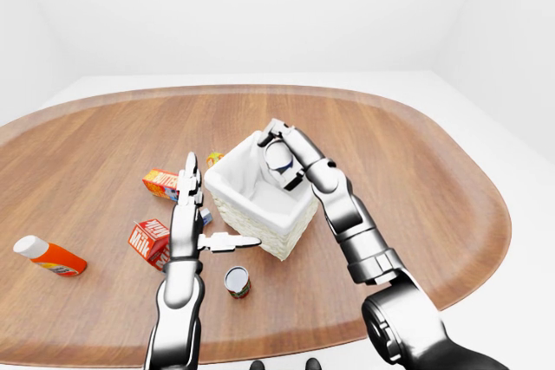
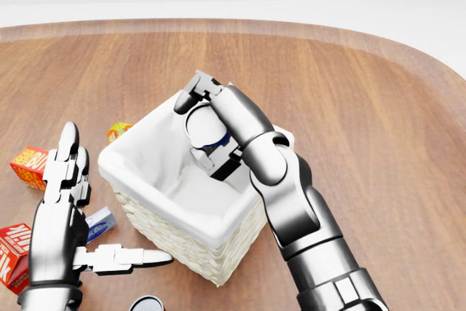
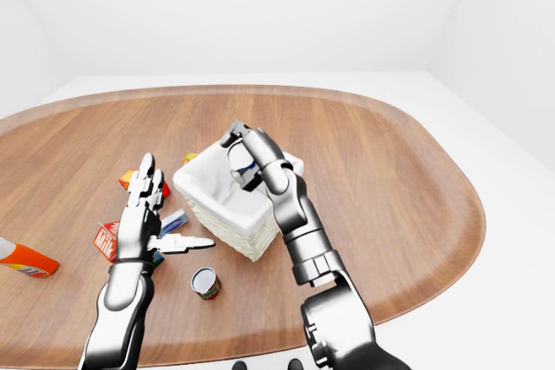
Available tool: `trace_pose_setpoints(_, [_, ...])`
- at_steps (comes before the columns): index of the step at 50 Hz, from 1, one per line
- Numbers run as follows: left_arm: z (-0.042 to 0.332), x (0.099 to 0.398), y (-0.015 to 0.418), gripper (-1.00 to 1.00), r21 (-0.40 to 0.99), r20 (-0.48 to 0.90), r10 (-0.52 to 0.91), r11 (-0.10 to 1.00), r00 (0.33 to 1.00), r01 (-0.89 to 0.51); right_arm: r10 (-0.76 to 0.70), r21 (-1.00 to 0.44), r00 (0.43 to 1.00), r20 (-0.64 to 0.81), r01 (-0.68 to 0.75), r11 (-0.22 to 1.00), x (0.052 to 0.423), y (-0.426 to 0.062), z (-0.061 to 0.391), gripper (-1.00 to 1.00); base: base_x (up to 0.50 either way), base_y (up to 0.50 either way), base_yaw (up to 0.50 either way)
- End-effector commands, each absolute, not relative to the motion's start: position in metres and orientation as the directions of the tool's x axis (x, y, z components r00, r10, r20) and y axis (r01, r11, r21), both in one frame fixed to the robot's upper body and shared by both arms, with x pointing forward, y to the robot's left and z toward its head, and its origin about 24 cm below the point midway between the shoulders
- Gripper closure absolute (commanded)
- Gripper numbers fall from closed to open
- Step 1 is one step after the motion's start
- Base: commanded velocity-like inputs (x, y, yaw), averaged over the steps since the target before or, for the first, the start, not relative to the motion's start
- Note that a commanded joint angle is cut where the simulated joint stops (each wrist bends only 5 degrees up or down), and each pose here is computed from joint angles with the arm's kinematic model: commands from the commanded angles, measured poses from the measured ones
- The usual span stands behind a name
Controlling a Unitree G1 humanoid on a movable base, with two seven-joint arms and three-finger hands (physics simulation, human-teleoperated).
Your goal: Pick up the alphabet soup, and put it in the basket.
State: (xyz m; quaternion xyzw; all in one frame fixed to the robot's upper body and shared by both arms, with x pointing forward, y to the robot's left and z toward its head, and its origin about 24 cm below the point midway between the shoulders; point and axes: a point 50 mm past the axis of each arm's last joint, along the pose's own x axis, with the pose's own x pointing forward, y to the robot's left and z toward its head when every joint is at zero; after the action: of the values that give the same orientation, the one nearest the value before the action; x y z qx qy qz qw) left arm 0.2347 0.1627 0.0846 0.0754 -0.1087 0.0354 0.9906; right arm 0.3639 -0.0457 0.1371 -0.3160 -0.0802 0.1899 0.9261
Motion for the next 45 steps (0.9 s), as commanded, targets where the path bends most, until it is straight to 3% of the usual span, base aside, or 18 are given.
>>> trace_pose_setpoints(1, [0.085,0.235,0.162,-1.0,0.142,0.22,0.054,0.986,0.974,-0.087,0.382,-0.587,0.924,0.006,-0.305,0.75,0.366,-0.05,0.13,1.0,0.0,0.0,0.0])
trace_pose_setpoints(41, [0.083,0.235,0.163,-1.0,0.146,0.218,0.055,0.985,0.974,-0.088,0.406,-0.546,0.912,-0.056,-0.368,0.753,0.357,-0.038,0.107,1.0,0.0,0.0,0.0])
trace_pose_setpoints(43, [0.083,0.235,0.163,-1.0,0.146,0.219,0.055,0.985,0.974,-0.088,0.407,-0.547,0.912,-0.055,-0.369,0.751,0.356,-0.038,0.107,0.79,0.0,0.0,0.0])
trace_pose_setpoints(44, [0.083,0.235,0.163,-1.0,0.146,0.218,0.055,0.985,0.974,-0.088,0.405,-0.547,0.913,-0.055,-0.367,0.753,0.357,-0.038,0.107,0.56,0.0,0.0,0.0])
trace_pose_setpoints(45, [0.083,0.235,0.163,-1.0,0.146,0.218,0.055,0.985,0.974,-0.088,0.405,-0.547,0.913,-0.055,-0.367,0.753,0.357,-0.038,0.107,0.56,0.0,0.0,0.0])
